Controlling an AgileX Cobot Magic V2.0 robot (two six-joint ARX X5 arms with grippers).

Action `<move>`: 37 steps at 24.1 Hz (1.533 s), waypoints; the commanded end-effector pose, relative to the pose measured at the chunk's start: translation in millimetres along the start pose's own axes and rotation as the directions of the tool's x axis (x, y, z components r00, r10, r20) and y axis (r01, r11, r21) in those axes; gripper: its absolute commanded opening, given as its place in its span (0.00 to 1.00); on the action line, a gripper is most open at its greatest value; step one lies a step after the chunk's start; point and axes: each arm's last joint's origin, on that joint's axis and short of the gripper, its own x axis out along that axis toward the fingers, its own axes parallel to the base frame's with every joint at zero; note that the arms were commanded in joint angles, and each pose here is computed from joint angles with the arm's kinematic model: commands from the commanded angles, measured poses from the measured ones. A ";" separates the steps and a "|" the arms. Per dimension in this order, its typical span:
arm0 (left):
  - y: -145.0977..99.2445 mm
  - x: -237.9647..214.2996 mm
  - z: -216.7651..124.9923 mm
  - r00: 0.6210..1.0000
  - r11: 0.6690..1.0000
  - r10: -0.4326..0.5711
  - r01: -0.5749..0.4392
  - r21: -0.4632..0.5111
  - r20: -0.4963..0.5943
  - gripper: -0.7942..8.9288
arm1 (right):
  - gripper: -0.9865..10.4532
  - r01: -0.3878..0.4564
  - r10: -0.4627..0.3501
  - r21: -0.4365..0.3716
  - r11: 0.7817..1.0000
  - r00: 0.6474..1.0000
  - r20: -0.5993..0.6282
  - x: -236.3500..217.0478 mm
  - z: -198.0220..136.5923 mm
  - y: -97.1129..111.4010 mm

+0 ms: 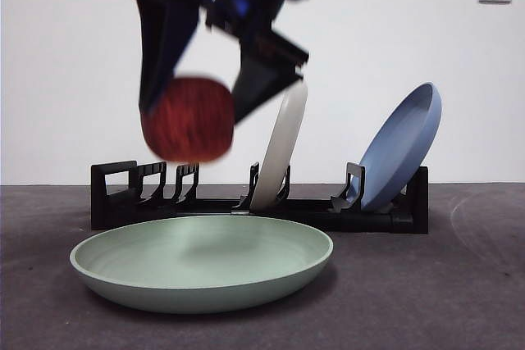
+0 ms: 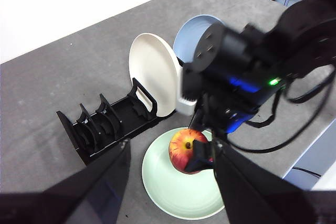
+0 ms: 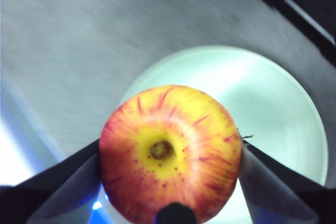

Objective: Take the green plate from the plate rack,put the plate on the table,take the apple from the table,put the apple in the plate

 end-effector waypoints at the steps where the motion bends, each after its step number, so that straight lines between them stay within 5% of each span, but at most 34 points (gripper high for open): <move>1: 0.9 -2.1 -1.5 1.000 1.000 0.002 -0.002 -0.009 0.002 0.35 | 0.08 0.016 -0.016 -0.015 1.000 0.999 -0.037 17.1 -1.5 -1.9; 17: 2.4 -6.0 -4.7 1.000 0.999 0.003 -0.003 -0.033 -0.006 0.35 | 0.08 0.064 -0.079 -0.064 0.996 0.964 -0.255 87.7 -22.5 -15.2; 25: 2.4 -6.0 -4.7 1.000 0.999 0.003 -0.003 -0.033 -0.006 0.35 | 0.47 0.076 -0.086 -0.047 0.996 0.957 -0.276 86.8 -24.3 -17.9; 37: 2.4 -6.0 -4.6 1.000 0.999 0.003 -0.003 -0.042 -0.005 0.35 | 0.48 0.077 -0.086 -0.043 0.996 0.958 -0.273 81.8 -22.8 -17.1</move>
